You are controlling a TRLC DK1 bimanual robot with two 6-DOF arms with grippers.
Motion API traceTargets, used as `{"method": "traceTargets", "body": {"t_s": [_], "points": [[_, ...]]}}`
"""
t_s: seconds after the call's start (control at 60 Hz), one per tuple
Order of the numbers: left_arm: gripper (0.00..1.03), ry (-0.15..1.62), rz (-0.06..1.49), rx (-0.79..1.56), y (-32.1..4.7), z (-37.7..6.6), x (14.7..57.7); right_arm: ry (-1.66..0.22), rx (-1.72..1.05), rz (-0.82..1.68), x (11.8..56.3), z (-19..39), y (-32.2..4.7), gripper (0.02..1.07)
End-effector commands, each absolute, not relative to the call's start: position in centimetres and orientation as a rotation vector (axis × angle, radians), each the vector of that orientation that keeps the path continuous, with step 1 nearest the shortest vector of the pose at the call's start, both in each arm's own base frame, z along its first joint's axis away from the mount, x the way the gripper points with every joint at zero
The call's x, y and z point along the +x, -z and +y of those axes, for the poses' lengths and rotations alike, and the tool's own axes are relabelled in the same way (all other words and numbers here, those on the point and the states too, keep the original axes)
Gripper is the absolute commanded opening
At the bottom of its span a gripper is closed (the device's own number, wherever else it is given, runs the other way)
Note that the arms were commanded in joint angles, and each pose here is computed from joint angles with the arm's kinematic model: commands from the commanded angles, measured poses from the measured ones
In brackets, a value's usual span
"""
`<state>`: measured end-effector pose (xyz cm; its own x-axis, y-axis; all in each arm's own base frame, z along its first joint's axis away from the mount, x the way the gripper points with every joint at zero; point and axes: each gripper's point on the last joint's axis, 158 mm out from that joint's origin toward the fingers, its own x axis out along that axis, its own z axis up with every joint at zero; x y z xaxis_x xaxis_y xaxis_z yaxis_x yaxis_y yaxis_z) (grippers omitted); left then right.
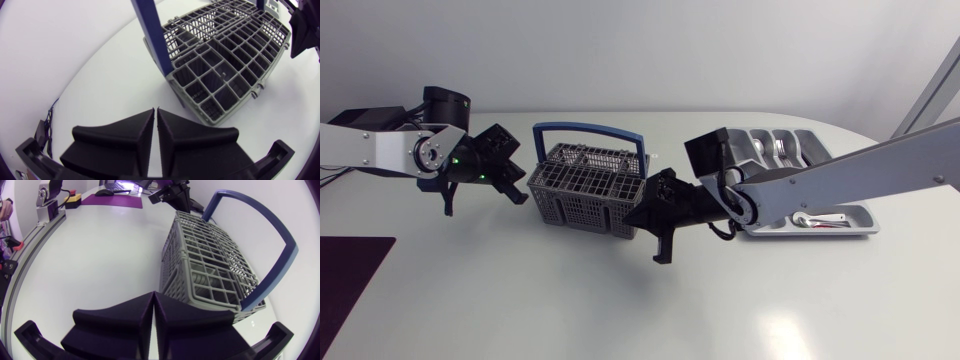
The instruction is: Unload the cutlery basket into the drawer organizer.
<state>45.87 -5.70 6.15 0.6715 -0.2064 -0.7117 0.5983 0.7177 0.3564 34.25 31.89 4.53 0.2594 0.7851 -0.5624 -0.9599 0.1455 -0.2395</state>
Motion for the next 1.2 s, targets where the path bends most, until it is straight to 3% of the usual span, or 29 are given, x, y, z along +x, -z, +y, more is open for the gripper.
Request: {"method": "traceTargets", "body": {"t_s": [0.0, 0.35, 0.6, 0.733, 0.883, 0.983, 1.017, 1.117, 1.183], "points": [[0.08, 0.514, 0.665, 0.613, -6.7, -6.8, 46.6, -1.257, -0.613, 0.33, 35.7, 32.5, -4.7, 0.1], [0.08, 0.6, 0.637, 0.571, -7.7, -10.1, 45.1, -1.173, -0.612, 0.315, 38.7, 30.4, -5.2, 0.1], [0.08, 0.611, 0.614, 0.562, -9.1, -10.5, 44.3, -1.174, -0.616, 0.328, 38.2, 29.4, -4.8, 0.1], [0.08, 0.557, 0.581, 0.552, -11.9, -8.5, 44.3, -1.21, -0.623, 0.296, 35.5, 30.2, -6.9, 0.11], [0.08, 0.552, 0.492, 0.49, -17.7, -7.5, 41.3, -1.223, -0.632, 0.212, 31.5, 30.0, -11.5, 0.13], [0.24, 0.525, 0.405, 0.478, -21.1, -7.3, 38.8, -1.163, -0.618, 0.177, 30.8, 28.5, -14.3, 0.17], [0.39, 0.516, 0.381, 0.477, -21.8, -7.3, 37.9, -1.133, -0.621, 0.172, 30.9, 27.7, -14.9, 0.18], [0.68, 0.494, 0.326, 0.464, -23.0, -7.3, 36.1, -1.008, -0.601, 0.17, 32.5, 24.4, -16.7, 0.33], [0.94, 0.482, 0.303, 0.45, -23.2, -7.2, 35.3, -0.921, -0.571, 0.173, 33.5, 21.8, -17.7, 0.42]]}}
